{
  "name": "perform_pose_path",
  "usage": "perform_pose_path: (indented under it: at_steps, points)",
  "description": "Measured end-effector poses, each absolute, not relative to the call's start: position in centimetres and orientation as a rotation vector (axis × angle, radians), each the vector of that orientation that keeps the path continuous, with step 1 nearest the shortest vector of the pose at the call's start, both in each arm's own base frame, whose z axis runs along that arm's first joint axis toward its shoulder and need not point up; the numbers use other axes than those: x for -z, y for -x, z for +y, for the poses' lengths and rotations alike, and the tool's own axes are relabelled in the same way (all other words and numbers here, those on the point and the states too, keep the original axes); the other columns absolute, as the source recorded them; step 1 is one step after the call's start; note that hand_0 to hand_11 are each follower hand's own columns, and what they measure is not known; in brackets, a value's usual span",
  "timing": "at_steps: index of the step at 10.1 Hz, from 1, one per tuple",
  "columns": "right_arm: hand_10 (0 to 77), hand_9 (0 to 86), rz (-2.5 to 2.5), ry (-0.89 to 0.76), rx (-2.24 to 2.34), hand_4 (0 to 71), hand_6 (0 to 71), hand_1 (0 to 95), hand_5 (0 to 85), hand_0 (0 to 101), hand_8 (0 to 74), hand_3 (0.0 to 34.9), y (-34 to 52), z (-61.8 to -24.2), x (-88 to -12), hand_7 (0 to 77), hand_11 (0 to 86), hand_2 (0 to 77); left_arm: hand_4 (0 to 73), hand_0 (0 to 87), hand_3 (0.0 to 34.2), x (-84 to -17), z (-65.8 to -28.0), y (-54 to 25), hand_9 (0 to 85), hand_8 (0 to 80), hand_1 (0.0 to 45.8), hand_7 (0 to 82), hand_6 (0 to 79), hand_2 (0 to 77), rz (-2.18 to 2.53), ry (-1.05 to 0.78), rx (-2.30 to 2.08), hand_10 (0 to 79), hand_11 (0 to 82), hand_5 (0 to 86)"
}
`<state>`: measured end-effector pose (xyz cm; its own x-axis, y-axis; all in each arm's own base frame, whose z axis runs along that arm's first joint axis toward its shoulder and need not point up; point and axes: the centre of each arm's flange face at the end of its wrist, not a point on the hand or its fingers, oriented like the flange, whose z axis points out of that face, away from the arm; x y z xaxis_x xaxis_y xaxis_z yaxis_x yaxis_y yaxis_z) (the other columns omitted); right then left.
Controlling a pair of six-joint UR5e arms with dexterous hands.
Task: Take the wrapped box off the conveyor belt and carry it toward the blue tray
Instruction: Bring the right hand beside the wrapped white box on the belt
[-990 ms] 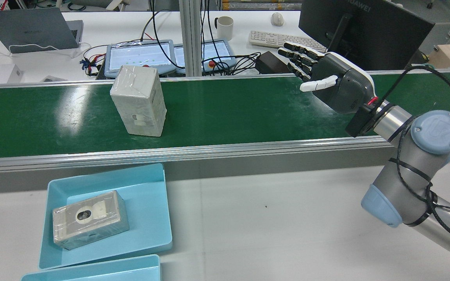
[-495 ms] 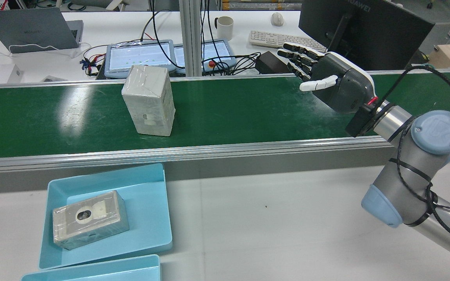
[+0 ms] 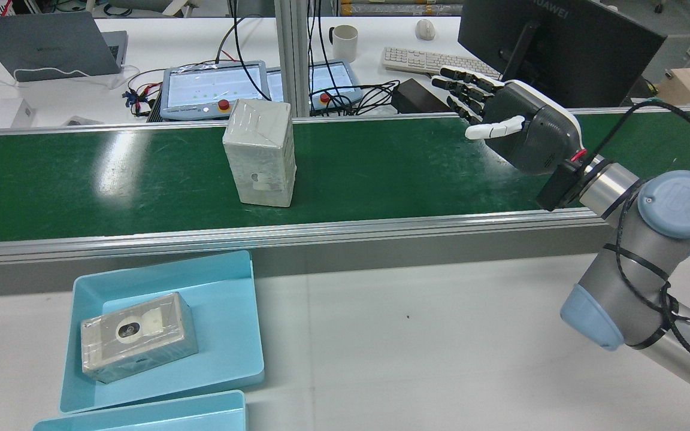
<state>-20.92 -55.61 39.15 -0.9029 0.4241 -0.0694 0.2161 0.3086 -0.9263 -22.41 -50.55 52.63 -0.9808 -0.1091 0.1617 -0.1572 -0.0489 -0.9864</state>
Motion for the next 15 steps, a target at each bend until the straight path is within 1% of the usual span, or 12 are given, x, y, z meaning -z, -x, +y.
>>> perform_pose_path:
  at_steps: [1, 2, 5, 6, 8, 9, 11, 12, 14, 15]
  points:
    - [0.0, 3.8, -2.383, 0.591, -1.641, 9.3, 3.3, 15.3, 15.8, 48, 0.0, 3.5, 20.9, -55.6, -39.2, 16.4, 1.6, 14.2, 0.0, 0.0, 0.0, -52.6, -50.5, 22.4, 0.0, 0.5, 0.0, 0.5, 0.0, 1.1, -2.143, -0.300, -2.231, 0.5, 0.5, 1.1]
    - [0.0, 3.8, -2.383, 0.591, -1.642, 8.7, 3.3, 15.8, 15.8, 48, 0.0, 2.1, 20.9, -55.6, -39.2, 17.5, 1.6, 14.7, 0.0, 0.0, 0.0, -52.6, -50.5, 22.4, 0.0, 0.5, 0.0, 0.5, 0.0, 1.1, -2.143, -0.300, -2.231, 0.5, 0.0, 1.1]
    - [0.0, 3.8, -2.401, 0.592, -1.633, 9.8, 3.3, 15.3, 15.8, 48, 0.0, 2.0, 20.4, -55.6, -38.6, 17.5, 1.6, 14.2, 0.0, 0.0, 0.0, -52.6, -50.5, 22.4, 0.0, 0.5, 0.0, 0.5, 0.0, 1.1, -2.143, -0.300, -2.231, 0.5, 0.0, 1.1]
    - [0.0, 3.8, -2.414, 0.592, -1.624, 10.9, 3.8, 22.4, 16.9, 51, 0.0, 1.0, 19.9, -55.6, -38.2, 17.5, 1.6, 19.6, 0.0, 0.0, 0.0, -52.6, -50.5, 22.4, 0.0, 0.5, 0.0, 0.5, 0.0, 1.1, -2.143, -0.300, -2.231, 0.0, 0.5, 1.1]
    - [0.0, 3.8, -2.438, 0.582, -1.607, 11.5, 3.8, 20.7, 16.9, 52, 0.0, 1.0, 18.9, -55.4, -37.2, 18.5, 1.6, 20.2, 0.0, 0.0, 0.0, -52.6, -50.5, 22.4, 0.0, 0.5, 0.0, 0.5, 0.0, 1.1, -2.143, -0.300, -2.231, 0.5, 0.0, 1.1]
    - [0.0, 4.9, -2.434, 0.576, -1.607, 15.8, 6.5, 20.7, 18.0, 52, 0.0, 0.9, 19.0, -55.3, -37.2, 21.3, 1.6, 21.8, 0.0, 0.0, 0.0, -52.6, -50.5, 22.4, 0.0, 0.5, 0.0, 0.5, 0.0, 1.1, -2.143, -0.300, -2.231, 0.5, 0.0, 1.1]
    - [0.0, 4.9, -2.414, 0.564, -1.614, 16.4, 6.0, 20.7, 18.5, 52, 0.5, 0.9, 19.6, -55.4, -37.6, 22.4, 1.6, 21.8, 0.0, 0.0, 0.0, -52.6, -50.5, 22.4, 0.0, 0.5, 0.0, 0.5, 0.0, 1.1, -2.143, -0.300, -2.231, 0.5, 0.0, 1.1]
    - [0.0, 4.9, -2.405, 0.559, -1.620, 13.1, 6.0, 19.1, 19.1, 51, 0.5, 1.0, 19.8, -55.5, -38.0, 22.9, 1.6, 20.2, 0.0, 0.0, 0.0, -52.6, -50.5, 22.4, 0.0, 0.5, 0.0, 0.5, 0.0, 1.1, -2.143, -0.300, -2.231, 0.5, 0.5, 1.1]
    - [0.0, 4.9, -2.392, 0.552, -1.630, 12.0, 6.0, 19.1, 19.1, 51, 0.5, 1.2, 20.0, -55.6, -38.4, 21.8, 1.6, 20.2, 0.0, 0.0, 0.0, -52.6, -50.5, 22.4, 0.0, 0.5, 0.0, 0.5, 0.0, 0.5, -2.143, -0.300, -2.231, 0.5, 0.5, 1.1]
    - [0.0, 4.9, -2.386, 0.550, -1.635, 12.0, 6.0, 15.3, 19.1, 48, 0.5, 2.9, 20.0, -55.5, -38.5, 21.8, 1.6, 16.4, 0.0, 0.0, 0.0, -52.6, -50.5, 22.4, 0.0, 0.5, 0.0, 0.5, 0.0, 0.5, -2.143, -0.300, -2.231, 0.5, 0.0, 1.1]
